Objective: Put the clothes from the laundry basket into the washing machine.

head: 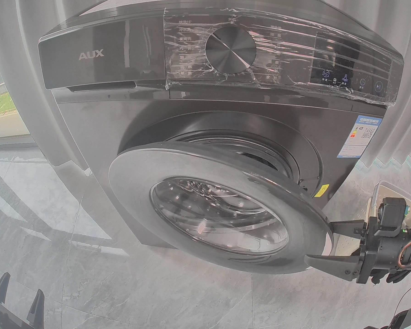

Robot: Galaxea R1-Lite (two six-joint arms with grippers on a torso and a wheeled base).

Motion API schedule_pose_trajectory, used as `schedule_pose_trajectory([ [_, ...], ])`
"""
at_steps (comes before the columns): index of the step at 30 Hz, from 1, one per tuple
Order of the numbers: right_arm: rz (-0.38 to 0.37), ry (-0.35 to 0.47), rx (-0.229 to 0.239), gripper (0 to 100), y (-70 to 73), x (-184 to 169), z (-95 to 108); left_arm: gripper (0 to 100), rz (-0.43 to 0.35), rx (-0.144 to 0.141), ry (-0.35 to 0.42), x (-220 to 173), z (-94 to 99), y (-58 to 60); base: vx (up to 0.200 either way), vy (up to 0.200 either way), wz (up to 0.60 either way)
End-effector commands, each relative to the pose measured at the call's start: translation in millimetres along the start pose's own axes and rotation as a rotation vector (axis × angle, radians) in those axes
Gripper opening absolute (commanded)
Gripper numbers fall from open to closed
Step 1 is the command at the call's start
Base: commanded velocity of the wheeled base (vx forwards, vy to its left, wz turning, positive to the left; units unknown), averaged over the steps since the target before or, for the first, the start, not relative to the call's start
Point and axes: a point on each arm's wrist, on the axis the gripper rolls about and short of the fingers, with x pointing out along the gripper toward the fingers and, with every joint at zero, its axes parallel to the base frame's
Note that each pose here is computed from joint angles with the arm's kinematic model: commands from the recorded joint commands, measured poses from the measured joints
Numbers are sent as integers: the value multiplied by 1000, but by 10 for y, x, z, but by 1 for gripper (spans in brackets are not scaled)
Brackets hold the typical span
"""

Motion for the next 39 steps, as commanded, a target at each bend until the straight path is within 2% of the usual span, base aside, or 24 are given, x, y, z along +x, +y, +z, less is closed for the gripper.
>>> schedule_pose_trajectory([
  [1,42,-48,17,100,76,-159,15,100,1,0,5,3,-52,0,0,0,0],
  [3,95,-53,65,100,130,-215,13,100,1,0,5,3,-52,0,0,0,0],
  [4,103,-52,68,100,136,-218,13,100,1,0,5,3,-52,0,0,0,0],
  [5,174,-51,102,100,205,-276,1,100,1,0,5,3,-52,0,0,0,0],
  [6,196,-46,115,100,224,-287,-3,100,1,0,5,3,-52,0,0,0,0],
  [15,209,-19,140,100,217,-268,-49,100,-1,0,5,3,-52,0,0,0,0],
  [22,144,3,159,100,118,-139,-39,100,1,0,5,3,-52,0,0,0,0],
  [24,96,11,174,100,30,-86,-35,100,-1,0,5,3,-52,0,0,0,0],
  [30,62,10,188,100,-39,-14,19,100,-1,0,5,3,-52,0,-33,0,0],
  [31,38,5,192,100,-66,8,38,100,-1,-2,5,3,-52,0,-200,0,0],
  [33,12,0,192,100,-79,32,50,100,-1,-2,5,3,-52,0,-200,0,0],
  [39,-60,18,147,100,-136,128,31,100,-1,-2,5,3,-52,0,-167,0,0],
])
